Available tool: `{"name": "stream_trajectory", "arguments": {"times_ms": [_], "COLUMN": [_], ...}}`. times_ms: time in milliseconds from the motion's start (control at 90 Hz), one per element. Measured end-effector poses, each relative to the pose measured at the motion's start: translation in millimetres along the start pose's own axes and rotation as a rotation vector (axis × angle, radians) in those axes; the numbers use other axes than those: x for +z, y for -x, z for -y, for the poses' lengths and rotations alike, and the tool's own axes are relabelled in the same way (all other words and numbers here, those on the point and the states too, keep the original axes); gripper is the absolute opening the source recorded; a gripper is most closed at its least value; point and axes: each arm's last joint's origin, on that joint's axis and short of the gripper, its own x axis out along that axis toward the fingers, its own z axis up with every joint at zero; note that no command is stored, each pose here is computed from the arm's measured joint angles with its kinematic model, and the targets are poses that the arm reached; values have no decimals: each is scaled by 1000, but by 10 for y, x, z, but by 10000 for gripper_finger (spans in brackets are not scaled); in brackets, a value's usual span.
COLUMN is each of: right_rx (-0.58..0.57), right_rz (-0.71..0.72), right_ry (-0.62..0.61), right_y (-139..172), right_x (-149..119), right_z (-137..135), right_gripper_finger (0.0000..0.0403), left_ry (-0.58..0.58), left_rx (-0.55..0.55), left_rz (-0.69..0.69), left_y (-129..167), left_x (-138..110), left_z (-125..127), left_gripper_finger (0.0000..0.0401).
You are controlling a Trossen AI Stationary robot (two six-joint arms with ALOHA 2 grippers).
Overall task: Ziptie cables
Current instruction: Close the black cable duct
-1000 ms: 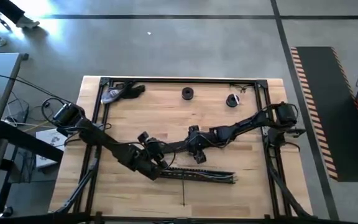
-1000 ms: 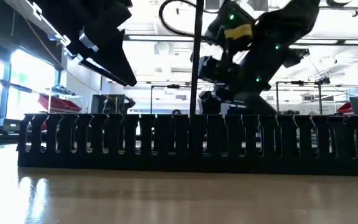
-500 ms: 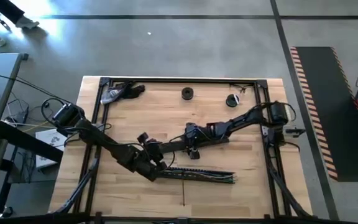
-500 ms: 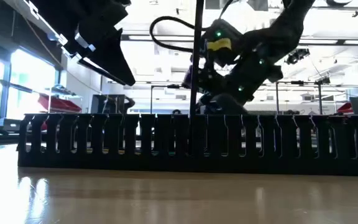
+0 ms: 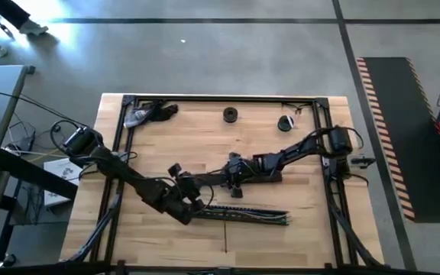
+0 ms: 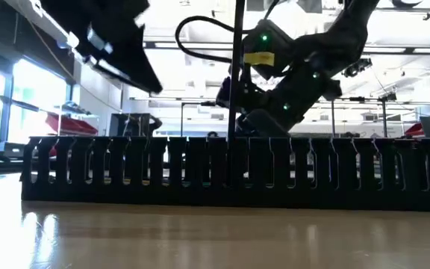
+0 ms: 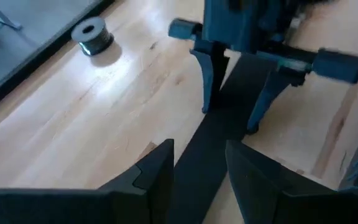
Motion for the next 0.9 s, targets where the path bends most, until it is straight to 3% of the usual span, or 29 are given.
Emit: {"name": "stream_trajectory", "arguments": {"times_ms": [256, 644, 900], "right_rx": [-84, -121, 16], "right_rz": [12, 60, 80], "right_ry": [30, -56, -101], "right_y": [346, 762, 871], "right_x": [129, 302, 466], "right_z": [-135, -385, -831], "right_gripper_finger": [205, 205, 205], "left_ry": [14, 23, 57], "left_rx": [-11, -35, -75], "left_rz": [92, 130, 146], "left_y": [245, 374, 527], "left_x": [114, 123, 214], "left_z": [-64, -63, -176], "left_gripper_finger": [131, 131, 131]}}
